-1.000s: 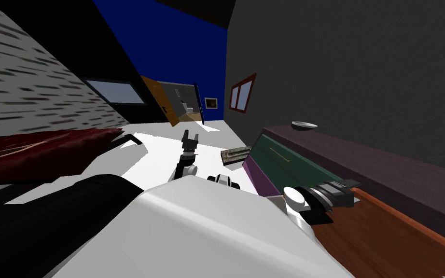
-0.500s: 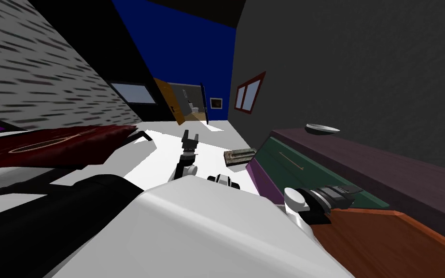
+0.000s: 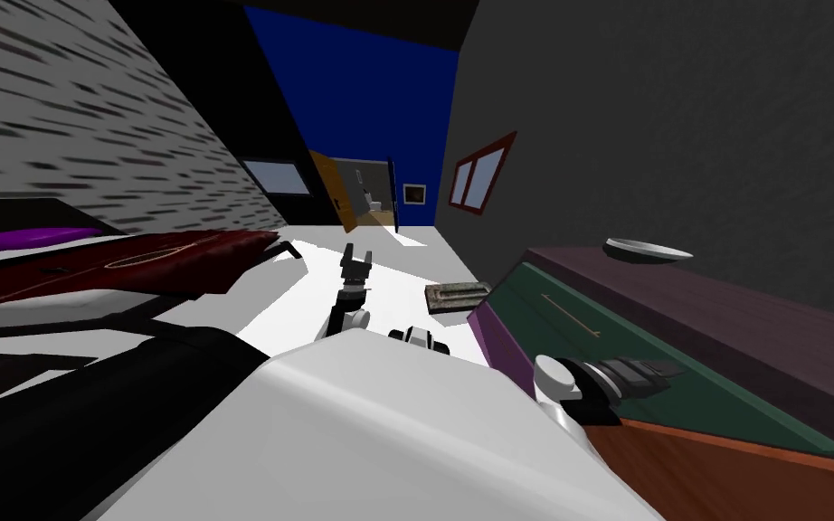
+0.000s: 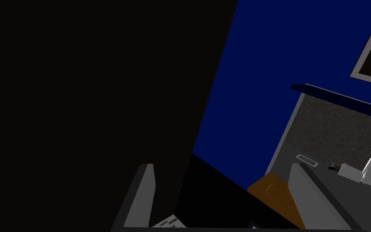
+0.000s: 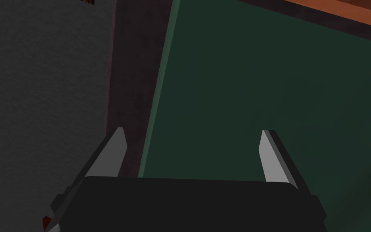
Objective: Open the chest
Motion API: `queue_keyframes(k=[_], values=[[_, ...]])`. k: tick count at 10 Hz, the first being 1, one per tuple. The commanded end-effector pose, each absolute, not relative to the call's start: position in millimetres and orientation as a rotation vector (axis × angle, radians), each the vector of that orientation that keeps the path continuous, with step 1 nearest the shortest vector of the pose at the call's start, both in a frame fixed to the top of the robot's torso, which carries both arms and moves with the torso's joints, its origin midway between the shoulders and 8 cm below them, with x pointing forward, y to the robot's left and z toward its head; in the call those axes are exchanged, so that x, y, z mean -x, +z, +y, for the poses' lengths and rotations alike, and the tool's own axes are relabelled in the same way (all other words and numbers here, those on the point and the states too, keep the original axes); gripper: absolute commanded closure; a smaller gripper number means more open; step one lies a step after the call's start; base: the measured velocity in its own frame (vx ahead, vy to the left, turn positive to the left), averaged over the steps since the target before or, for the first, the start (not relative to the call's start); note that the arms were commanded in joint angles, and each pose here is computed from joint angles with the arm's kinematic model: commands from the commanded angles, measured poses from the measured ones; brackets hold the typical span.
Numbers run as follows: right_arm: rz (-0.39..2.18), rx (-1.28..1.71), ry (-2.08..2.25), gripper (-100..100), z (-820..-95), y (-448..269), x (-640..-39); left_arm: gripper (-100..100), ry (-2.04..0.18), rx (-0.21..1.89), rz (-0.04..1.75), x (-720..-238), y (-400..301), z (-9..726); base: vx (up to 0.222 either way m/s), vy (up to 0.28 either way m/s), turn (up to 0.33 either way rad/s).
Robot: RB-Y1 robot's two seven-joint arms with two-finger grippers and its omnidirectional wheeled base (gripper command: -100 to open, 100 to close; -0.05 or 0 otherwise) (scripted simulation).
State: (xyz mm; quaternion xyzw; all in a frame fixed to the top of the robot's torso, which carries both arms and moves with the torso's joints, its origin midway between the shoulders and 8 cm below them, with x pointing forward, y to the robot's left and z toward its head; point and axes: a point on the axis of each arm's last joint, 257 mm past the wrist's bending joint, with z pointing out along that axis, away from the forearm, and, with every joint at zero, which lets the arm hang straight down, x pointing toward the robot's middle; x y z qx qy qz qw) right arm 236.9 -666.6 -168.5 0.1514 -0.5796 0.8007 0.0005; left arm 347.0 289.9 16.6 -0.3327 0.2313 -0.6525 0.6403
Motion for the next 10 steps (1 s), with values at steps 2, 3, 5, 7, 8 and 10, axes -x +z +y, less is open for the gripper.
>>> queue_keyframes(k=[2, 3, 5, 7, 8, 10], values=[[-1.925, -0.392, 2.501, -100, -681, -191, -230, 0, -1.488, 0.759, 0.528, -347, 17, 290, 0.011, 0.05, 0.218], [-1.955, -0.365, 2.496, -100, -686, -197, -227, 0, -1.488, 0.759, 0.527, -347, 17, 290, 0.014, 0.057, 0.195], [-2.002, -0.313, 2.493, -100, -695, -206, -222, 0, -1.488, 0.759, 0.528, -347, 17, 290, 0.019, 0.066, 0.184], [-2.029, -0.277, 2.491, -100, -702, -210, -219, 0, -1.488, 0.759, 0.528, -347, 17, 290, 0.008, 0.044, 0.126], [-2.04, -0.259, 2.492, -100, -706, -212, -217, 0, -1.488, 0.759, 0.528, -347, 17, 290, 0.011, 0.031, 0.113], [-2.036, -0.278, 2.498, -100, -712, -201, -226, 0, -1.488, 0.759, 0.528, -347, 17, 290, 0.012, -0.015, -0.023]])
